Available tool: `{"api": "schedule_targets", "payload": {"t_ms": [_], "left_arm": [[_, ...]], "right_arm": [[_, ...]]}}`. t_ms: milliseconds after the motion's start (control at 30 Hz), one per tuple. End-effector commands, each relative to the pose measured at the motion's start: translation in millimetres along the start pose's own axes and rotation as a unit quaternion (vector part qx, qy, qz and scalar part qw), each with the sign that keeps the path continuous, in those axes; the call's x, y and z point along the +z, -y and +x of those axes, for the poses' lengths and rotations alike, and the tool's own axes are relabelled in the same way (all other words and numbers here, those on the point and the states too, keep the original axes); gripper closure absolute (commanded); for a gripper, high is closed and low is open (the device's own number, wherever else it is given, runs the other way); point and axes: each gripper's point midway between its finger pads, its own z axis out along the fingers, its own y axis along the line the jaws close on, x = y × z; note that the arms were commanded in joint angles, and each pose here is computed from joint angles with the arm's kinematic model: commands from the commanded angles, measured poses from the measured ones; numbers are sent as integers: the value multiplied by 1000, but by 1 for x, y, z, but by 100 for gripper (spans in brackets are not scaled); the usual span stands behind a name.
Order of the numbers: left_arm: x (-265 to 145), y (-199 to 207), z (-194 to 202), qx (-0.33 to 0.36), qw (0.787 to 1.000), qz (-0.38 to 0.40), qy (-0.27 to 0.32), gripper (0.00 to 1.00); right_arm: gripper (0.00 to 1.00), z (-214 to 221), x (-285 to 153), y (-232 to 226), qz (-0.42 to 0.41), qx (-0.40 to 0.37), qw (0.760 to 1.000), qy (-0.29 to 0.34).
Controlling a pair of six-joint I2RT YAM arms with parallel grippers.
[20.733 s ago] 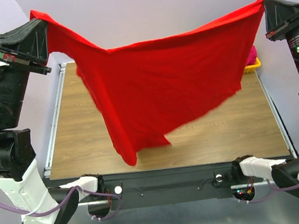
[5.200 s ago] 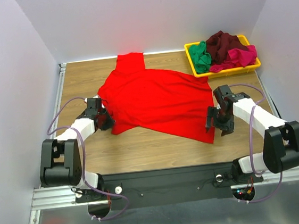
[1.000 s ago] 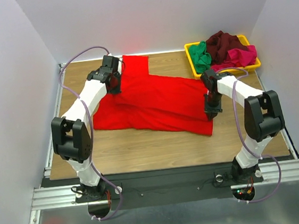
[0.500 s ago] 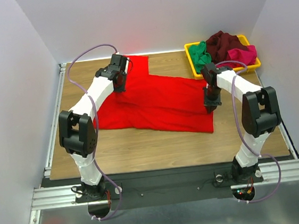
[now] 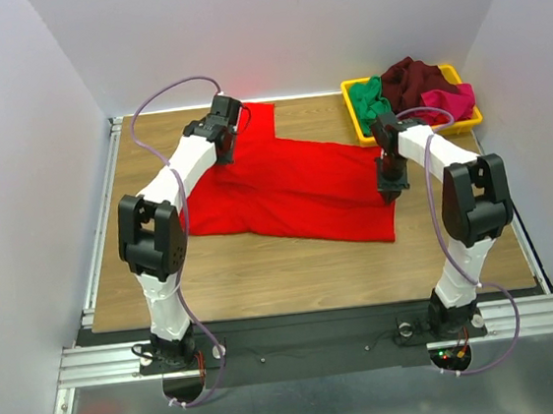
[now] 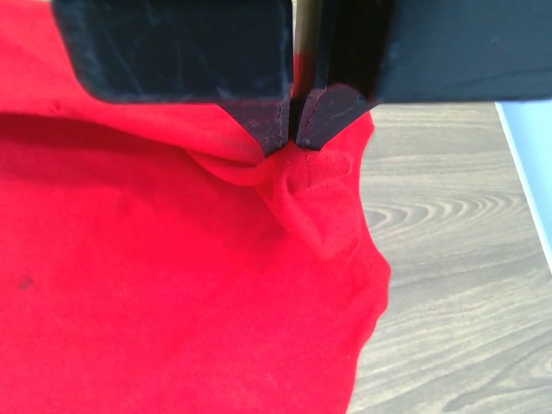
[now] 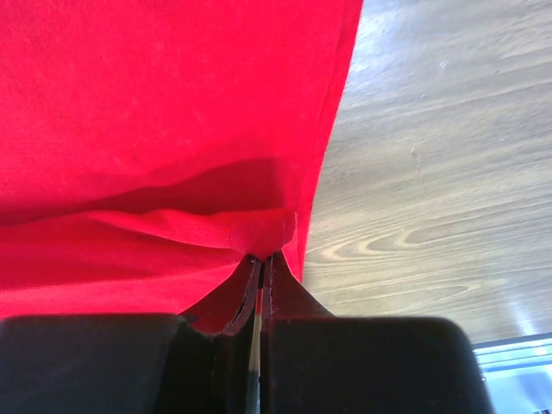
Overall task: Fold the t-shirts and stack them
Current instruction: Fold the tshirt
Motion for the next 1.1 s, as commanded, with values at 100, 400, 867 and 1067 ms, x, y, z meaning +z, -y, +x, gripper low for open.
{"api": "schedule_targets", "payload": {"t_ms": [100, 400, 867, 1067], "left_arm": [[-13, -15, -42, -27, 998, -32, 50, 100], [-28, -23, -67, -75, 993, -41, 81, 2], [-5, 48, 39, -199, 973, 117, -3, 2], [10, 51, 68, -248, 959, 136, -30, 1]], "right_arm": [[100, -22, -6, 8, 13, 4, 1000, 26], [30, -40, -25, 1, -9, 18, 998, 57], [25, -4, -47, -17, -103, 14, 993, 56], [25, 12, -25, -11, -85, 18, 996, 30]]}}
